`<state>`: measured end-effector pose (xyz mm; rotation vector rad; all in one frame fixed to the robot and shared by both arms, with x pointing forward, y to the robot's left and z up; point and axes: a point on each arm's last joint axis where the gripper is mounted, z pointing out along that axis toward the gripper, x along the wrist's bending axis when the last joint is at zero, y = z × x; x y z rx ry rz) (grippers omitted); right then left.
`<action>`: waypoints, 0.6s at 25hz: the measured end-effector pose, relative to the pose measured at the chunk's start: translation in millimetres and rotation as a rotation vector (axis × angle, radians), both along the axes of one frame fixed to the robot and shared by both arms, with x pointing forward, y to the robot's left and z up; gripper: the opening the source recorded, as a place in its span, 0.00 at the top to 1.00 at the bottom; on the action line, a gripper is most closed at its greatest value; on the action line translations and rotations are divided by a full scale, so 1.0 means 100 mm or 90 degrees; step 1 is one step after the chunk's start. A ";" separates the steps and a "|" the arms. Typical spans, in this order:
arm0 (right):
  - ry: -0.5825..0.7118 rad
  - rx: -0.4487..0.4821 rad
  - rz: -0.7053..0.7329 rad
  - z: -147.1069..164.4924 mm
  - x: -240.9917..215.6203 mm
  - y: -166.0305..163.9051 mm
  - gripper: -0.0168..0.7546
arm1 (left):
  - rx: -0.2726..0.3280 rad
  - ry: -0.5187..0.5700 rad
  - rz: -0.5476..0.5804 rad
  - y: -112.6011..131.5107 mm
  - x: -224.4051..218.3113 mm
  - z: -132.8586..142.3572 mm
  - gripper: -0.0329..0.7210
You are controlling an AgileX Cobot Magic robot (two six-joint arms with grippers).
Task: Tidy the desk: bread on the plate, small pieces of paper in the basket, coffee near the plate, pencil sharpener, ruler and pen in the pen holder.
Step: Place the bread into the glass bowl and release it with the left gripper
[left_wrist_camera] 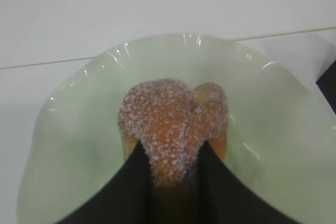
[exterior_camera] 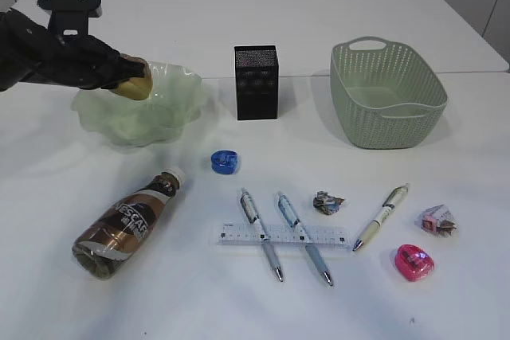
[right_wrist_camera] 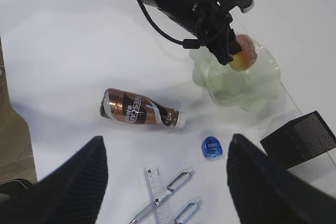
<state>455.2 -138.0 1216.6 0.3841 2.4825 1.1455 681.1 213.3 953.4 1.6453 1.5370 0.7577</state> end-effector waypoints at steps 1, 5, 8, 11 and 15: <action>0.000 0.000 0.000 0.00 0.00 0.00 0.26 | 0.000 0.006 0.001 0.00 0.00 -0.04 0.79; 0.000 0.000 0.000 0.00 0.00 0.00 0.26 | -0.003 0.021 0.005 0.00 0.01 -0.14 0.75; 0.000 0.000 0.000 0.00 0.00 0.00 0.26 | -0.005 0.021 0.007 0.00 0.01 -0.14 0.67; 0.000 0.000 0.000 0.00 0.00 0.00 0.26 | -0.006 0.021 0.008 0.00 0.01 -0.14 0.56; 0.000 0.000 0.000 0.00 0.00 0.00 0.26 | -0.006 0.022 0.007 0.00 0.01 -0.14 0.35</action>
